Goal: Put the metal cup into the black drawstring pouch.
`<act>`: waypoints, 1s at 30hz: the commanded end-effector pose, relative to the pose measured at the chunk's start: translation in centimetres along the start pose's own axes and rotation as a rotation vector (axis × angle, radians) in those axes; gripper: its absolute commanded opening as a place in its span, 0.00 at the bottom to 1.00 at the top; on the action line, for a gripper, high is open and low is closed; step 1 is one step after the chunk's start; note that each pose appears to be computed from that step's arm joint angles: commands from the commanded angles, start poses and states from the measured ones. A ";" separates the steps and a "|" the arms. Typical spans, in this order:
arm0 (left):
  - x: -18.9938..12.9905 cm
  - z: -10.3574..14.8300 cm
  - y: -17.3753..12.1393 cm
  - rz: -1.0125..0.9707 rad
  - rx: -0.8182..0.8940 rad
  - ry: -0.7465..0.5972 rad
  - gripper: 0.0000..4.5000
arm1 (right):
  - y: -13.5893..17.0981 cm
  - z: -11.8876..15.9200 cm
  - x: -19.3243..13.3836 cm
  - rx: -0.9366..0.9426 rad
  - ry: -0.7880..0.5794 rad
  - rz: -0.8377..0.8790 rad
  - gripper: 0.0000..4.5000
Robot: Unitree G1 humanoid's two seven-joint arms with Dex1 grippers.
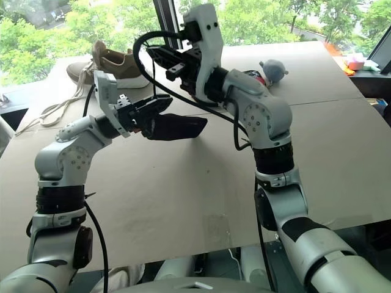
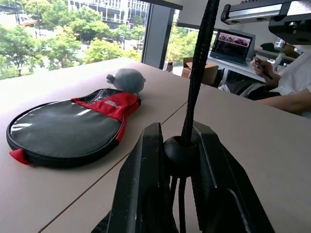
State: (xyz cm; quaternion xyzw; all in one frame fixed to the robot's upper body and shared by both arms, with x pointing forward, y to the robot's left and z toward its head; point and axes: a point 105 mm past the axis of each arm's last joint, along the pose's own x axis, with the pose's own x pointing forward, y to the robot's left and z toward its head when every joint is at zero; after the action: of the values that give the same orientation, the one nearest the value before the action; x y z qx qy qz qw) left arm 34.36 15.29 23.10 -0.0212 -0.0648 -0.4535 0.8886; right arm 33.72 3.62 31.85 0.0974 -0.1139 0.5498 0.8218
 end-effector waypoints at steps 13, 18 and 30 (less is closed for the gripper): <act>-1.5 -2.0 1.3 0.087 0.098 0.136 0.04 | -4.3 11.6 -3.1 0.007 -0.414 -0.187 0.00; -1.9 -3.2 2.0 0.122 0.121 0.186 0.04 | -6.7 14.9 -5.4 0.072 -0.607 -0.316 0.00; -2.2 -3.1 1.0 0.063 0.132 0.175 0.44 | -6.7 12.2 -4.9 0.070 -0.496 -0.315 0.00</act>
State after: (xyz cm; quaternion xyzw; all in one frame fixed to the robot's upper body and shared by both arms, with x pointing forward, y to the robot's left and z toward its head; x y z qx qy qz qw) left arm 34.79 17.28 18.32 0.0618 0.0088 -0.4138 0.9082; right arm 38.83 -6.75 39.90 0.2888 -0.2405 0.3589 0.8543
